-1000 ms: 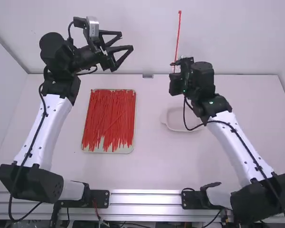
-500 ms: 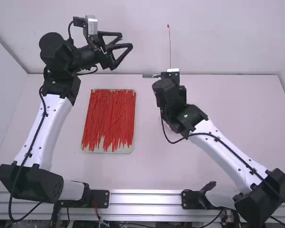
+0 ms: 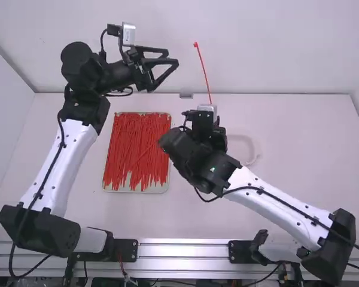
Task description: Fasten the cable tie
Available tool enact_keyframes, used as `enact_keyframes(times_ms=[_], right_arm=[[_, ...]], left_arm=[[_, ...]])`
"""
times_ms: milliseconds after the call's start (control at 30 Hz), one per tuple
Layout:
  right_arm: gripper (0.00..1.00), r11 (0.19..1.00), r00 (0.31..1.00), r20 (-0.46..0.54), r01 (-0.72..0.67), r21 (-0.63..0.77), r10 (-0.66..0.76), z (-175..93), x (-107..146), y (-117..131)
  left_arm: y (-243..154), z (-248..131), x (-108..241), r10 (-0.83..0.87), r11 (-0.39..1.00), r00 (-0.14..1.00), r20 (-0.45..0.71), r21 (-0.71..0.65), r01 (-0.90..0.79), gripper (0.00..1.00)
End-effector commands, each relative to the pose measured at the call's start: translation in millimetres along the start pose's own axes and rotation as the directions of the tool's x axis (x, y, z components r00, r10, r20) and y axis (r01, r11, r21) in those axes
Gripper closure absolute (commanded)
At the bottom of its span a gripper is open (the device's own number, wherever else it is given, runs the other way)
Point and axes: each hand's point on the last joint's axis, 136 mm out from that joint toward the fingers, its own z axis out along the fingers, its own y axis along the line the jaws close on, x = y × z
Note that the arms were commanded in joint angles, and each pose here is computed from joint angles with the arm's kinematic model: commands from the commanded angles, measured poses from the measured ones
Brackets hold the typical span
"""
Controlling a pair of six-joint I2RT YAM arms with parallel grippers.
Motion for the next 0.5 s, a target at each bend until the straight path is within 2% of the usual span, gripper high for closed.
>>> enact_keyframes(times_ms=[0, 467], right_arm=[[1.00, 0.997, 0.997, 0.048, -0.062, 0.054, 0.059, -6.9, -18.6, -11.8], [1.00, 0.987, 0.992, 0.067, -0.112, 0.116, 0.105, 7.1, -31.0, -24.5]], left_arm=[[-18.8, 2.5, -6.1, 0.035, 0.998, 0.999, 0.000, 0.043, -0.035, 0.01], [-21.0, 0.9, -11.0, 0.059, 0.997, 0.998, 0.017, 0.039, -0.059, 0.01]])
